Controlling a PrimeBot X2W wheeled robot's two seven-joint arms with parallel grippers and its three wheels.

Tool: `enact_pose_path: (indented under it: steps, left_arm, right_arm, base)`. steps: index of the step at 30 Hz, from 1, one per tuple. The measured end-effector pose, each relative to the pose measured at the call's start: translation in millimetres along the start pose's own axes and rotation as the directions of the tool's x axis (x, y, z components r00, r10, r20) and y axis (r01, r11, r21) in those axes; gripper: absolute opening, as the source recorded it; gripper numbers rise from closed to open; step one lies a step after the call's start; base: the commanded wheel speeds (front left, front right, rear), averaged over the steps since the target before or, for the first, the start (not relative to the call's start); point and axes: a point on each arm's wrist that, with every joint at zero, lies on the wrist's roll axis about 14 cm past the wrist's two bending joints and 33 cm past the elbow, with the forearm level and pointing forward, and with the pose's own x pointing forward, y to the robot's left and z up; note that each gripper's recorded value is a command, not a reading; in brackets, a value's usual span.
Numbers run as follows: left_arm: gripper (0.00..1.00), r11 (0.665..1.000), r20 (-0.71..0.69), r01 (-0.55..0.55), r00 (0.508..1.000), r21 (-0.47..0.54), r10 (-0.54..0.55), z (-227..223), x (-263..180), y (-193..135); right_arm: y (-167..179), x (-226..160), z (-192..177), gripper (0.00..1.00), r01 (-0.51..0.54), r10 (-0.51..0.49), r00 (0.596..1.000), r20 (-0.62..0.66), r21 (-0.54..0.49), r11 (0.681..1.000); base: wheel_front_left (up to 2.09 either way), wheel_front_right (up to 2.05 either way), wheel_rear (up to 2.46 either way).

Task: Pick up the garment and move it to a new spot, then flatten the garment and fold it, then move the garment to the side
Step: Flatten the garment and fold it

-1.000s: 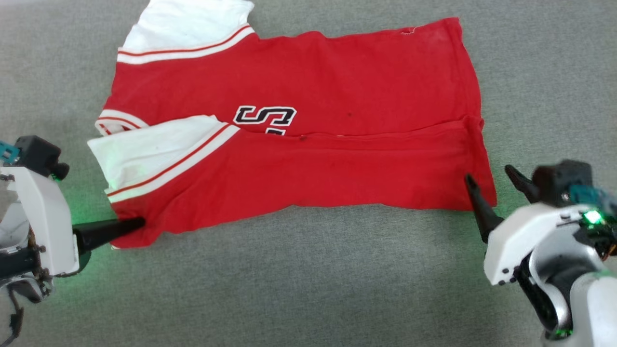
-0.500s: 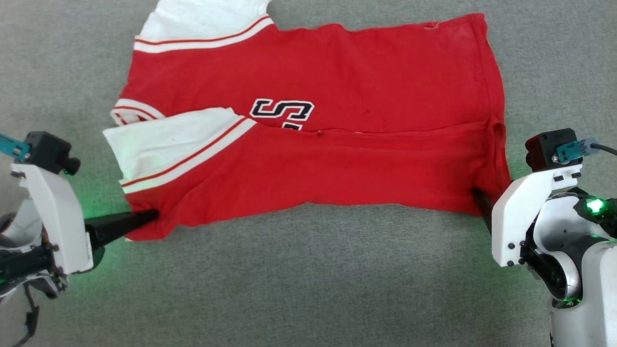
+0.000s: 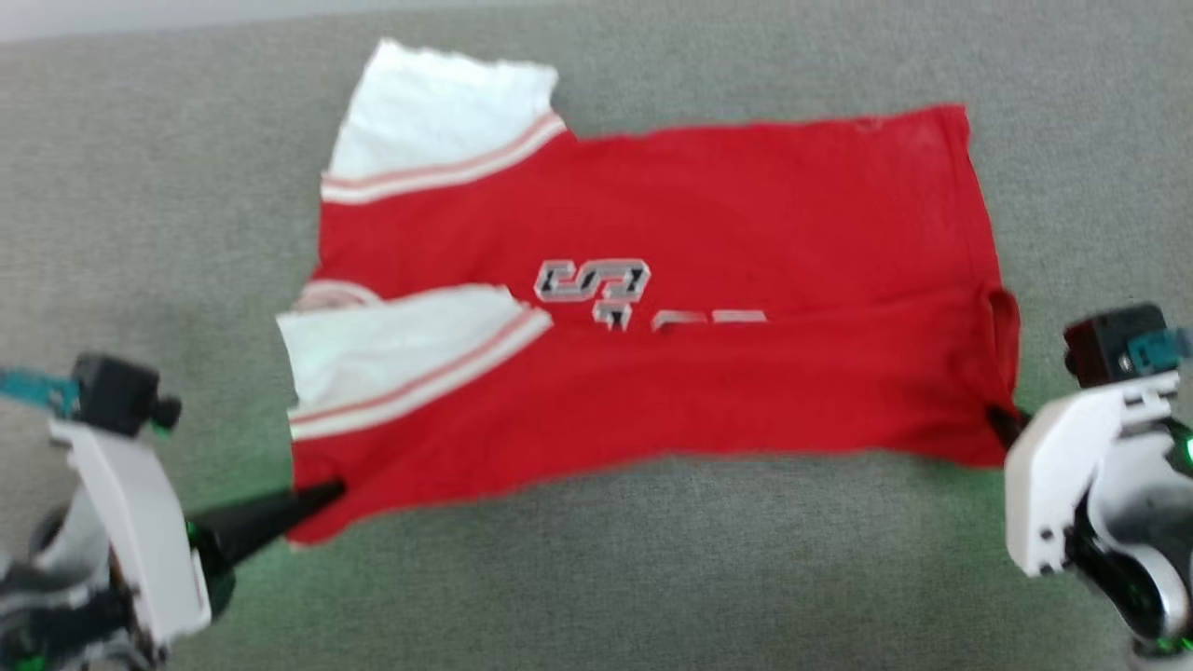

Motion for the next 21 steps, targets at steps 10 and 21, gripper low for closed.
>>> enact_pose_path:
  steps: [10,21]
  left_arm:
    - [0.0,1.0,0.014,0.022,1.0,0.002,-0.022,-43,-26,-19]
    - [1.0,1.0,0.064,0.023,0.998,0.02,-0.025,-42,-29,-21]
  right_arm:
    - [-4,-24,-29,0.0,-0.021,0.021,0.998,-0.057,-0.007,1.0]
    - [-16,-38,-31,1.0,0.028,-0.028,1.0,0.003,0.042,0.999]
  base:
    - [0.0,0.0,0.0]
    - [0.0,0.0,0.0]
